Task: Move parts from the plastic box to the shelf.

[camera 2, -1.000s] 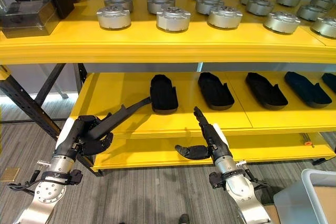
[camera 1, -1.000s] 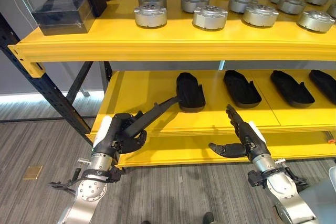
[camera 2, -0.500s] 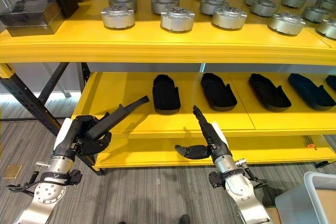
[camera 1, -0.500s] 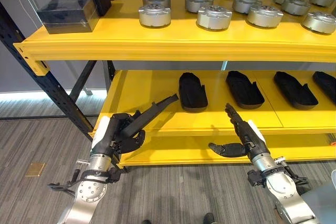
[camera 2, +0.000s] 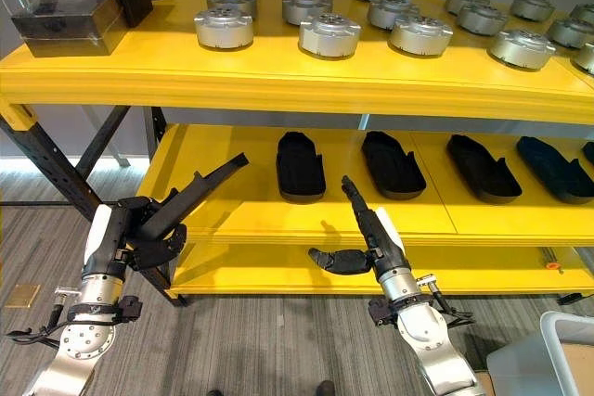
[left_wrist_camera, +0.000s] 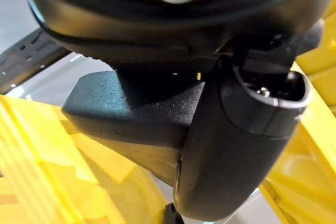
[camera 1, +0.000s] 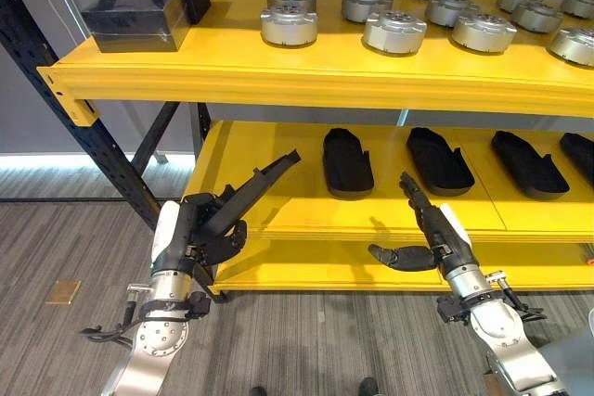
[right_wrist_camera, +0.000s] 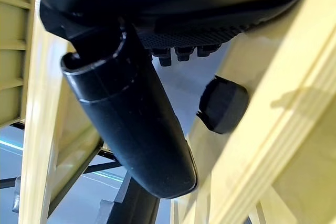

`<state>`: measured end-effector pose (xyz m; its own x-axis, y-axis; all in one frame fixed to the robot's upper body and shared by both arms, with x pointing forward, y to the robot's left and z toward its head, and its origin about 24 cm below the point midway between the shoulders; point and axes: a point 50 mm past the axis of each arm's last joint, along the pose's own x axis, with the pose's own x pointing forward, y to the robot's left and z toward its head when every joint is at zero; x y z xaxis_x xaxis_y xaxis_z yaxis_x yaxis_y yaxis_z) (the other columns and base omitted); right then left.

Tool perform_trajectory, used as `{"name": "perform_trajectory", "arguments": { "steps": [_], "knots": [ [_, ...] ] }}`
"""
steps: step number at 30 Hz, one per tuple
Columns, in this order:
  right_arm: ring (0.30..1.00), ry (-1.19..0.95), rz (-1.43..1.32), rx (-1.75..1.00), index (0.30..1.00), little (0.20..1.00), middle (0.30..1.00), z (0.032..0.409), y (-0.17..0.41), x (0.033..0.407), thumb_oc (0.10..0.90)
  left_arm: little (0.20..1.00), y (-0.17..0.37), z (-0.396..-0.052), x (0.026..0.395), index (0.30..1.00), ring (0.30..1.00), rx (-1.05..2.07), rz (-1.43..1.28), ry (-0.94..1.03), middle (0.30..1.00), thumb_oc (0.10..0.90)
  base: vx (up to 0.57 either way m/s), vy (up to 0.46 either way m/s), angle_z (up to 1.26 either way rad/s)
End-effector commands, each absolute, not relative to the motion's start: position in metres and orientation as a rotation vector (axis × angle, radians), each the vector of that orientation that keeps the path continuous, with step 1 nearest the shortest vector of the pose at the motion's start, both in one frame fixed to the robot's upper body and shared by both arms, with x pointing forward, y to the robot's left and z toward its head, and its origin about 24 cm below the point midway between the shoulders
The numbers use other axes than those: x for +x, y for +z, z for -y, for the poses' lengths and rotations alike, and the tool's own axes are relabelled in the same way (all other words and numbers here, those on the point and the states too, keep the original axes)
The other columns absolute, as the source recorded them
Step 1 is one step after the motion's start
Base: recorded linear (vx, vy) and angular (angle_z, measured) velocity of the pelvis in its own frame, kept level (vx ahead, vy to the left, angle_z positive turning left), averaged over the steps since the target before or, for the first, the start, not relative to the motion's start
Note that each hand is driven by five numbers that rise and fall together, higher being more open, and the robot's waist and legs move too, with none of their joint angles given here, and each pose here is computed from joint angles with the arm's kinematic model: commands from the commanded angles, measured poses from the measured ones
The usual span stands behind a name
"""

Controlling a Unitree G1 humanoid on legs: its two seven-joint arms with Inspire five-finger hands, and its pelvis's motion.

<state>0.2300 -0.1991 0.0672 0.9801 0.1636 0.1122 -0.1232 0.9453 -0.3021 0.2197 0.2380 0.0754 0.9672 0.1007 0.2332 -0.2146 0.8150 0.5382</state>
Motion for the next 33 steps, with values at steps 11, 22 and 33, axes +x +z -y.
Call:
{"name": "perform_trajectory", "arguments": {
  "steps": [11, 22, 33],
  "knots": [
    [1.000, -0.020, 0.719, -0.382, 1.000, 1.000, 1.000, 0.205, 0.171, 0.218, 0.900, 0.300, 0.156, -0.214, 0.238, 0.300, 0.300, 0.506, 0.635, 0.184, 0.300, 0.400, 0.14, -0.148, 0.09],
    [1.000, -0.043, 0.802, -0.470, 1.000, 1.000, 1.000, 0.201, 0.189, 0.220, 0.900, 0.300, 0.156, -0.213, 0.233, 0.300, 0.300, 0.483, 0.618, 0.171, 0.300, 0.400, 0.09, -0.151, 0.06],
    [1.000, -0.013, 0.876, -0.499, 1.000, 1.000, 1.000, 0.190, 0.199, 0.225, 0.900, 0.300, 0.161, -0.208, 0.236, 0.300, 0.300, 0.448, 0.659, 0.202, 0.300, 0.400, 0.05, -0.073, 0.03]
  ]
}}
